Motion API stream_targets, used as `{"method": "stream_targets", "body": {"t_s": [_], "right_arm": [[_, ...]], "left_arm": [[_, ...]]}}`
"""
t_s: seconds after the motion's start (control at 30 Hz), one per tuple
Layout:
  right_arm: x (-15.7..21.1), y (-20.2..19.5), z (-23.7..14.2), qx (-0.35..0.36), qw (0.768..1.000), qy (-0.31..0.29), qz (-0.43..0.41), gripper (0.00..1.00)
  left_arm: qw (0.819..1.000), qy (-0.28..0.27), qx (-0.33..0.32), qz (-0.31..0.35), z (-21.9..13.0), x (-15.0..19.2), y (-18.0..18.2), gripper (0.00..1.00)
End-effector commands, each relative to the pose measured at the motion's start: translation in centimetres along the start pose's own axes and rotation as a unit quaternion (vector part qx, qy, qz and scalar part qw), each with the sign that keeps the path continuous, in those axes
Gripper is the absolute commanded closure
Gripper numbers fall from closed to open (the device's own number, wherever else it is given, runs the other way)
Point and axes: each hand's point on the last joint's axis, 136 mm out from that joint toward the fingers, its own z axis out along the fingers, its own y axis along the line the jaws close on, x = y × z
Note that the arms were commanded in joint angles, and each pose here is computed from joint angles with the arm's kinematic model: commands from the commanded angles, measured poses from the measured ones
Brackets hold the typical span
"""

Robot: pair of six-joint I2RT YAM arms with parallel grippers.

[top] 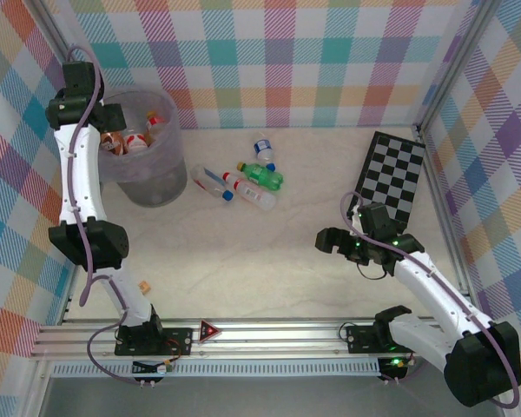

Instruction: Put the plastic bottles in the bin

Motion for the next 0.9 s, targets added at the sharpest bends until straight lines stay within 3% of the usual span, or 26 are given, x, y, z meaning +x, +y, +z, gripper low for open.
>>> {"method": "stream_targets", "body": {"t_s": [0.0,0.17,0.43,0.67,0.87], "right_arm": [[-0.2,0.4,0.1,-0.011,1.0,0.002,0.001,0.05],[-0.2,0.3,0.2,-0.01,1.0,0.002,0.002,0.05],[0.0,0.2,0.6,-0.011,1.0,0.006,0.004,0.05],[-0.2,0.3,0.7,-0.013,1.0,0.006,0.004,0.05],[-0.2,0.3,0.8,-0.014,1.0,0.006,0.003,0.05]], "left_arm": [[1.0,0.005,0.002,0.004,0.8,0.5,-0.7,0.39],[0.999,0.046,-0.004,0.008,4.1,2.8,-1.4,0.48],[0.997,0.075,0.022,0.008,7.1,5.5,-3.1,0.49],[0.997,0.069,0.026,0.007,7.5,4.9,-3.3,0.36],[0.999,0.032,0.023,0.008,4.6,2.1,-2.5,0.25]]}}
